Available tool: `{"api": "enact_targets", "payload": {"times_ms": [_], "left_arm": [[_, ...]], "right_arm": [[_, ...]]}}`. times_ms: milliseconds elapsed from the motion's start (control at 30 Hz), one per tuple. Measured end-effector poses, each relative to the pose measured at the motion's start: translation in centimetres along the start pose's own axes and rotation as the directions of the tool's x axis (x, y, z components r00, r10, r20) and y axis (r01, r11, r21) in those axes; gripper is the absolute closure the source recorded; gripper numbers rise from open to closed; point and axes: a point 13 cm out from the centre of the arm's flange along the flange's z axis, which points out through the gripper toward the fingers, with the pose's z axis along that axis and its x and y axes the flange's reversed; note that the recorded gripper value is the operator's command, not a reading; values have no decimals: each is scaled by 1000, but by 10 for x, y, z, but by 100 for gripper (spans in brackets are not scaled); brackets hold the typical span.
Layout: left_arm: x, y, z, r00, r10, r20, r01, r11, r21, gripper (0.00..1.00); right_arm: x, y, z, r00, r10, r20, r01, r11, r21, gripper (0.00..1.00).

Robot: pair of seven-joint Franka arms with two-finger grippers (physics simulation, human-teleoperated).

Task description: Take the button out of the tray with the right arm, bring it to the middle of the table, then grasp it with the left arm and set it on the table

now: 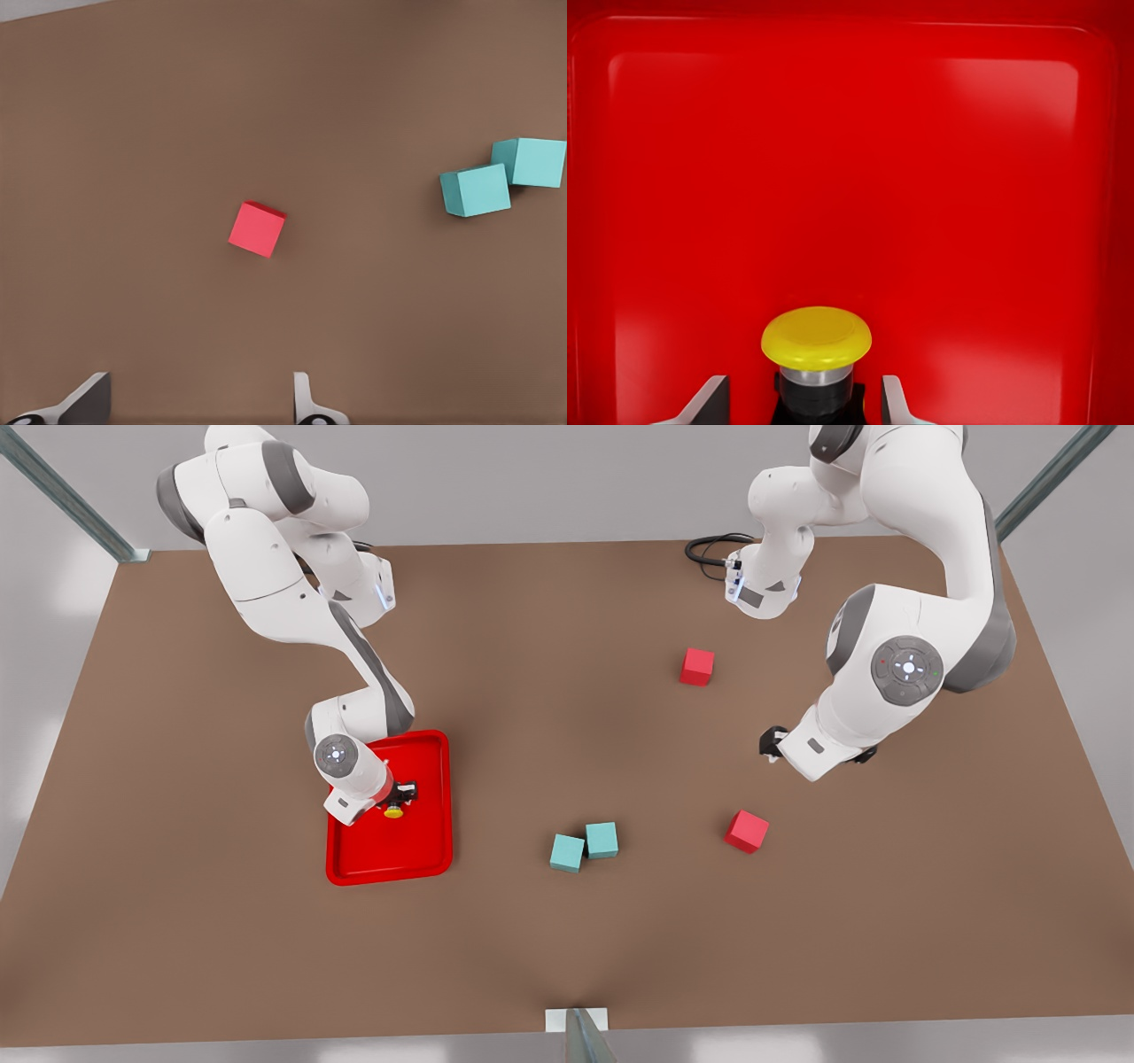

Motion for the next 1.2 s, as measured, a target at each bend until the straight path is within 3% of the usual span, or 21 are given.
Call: {"api": "enact_targets", "payload": {"times_ms": [167, 267, 400, 500, 800, 1200], "left_arm": [[0, 0, 1, 1000, -1, -3, 1, 1000, 0, 0], [0, 0, 2, 1000, -1, -4, 1, 1000, 0, 0], [0, 0, 2, 1000, -1, -5, 1, 1000, 0, 0], [0, 0, 2, 1000, -1, -5, 1, 1000, 0, 0], [0, 0, 2, 1000, -2, -5, 2, 1000, 0, 0], [0, 0, 3, 1000, -2, -6, 2, 1000, 0, 0]], "right_arm": [[0, 1, 1, 1000, -2, 0, 2, 1000, 0, 28], [0, 1, 1, 1000, -4, 0, 4, 1000, -1, 45], [0, 1, 1, 1000, -5, 0, 5, 1000, -1, 49], [-1, 1, 1, 1000, -5, 0, 5, 1000, -3, 58], [-21, 16, -25, 999, -41, 34, 41, 999, -12, 59], [-75, 89, -88, 982, -108, 154, 117, 992, -52, 59]]}}
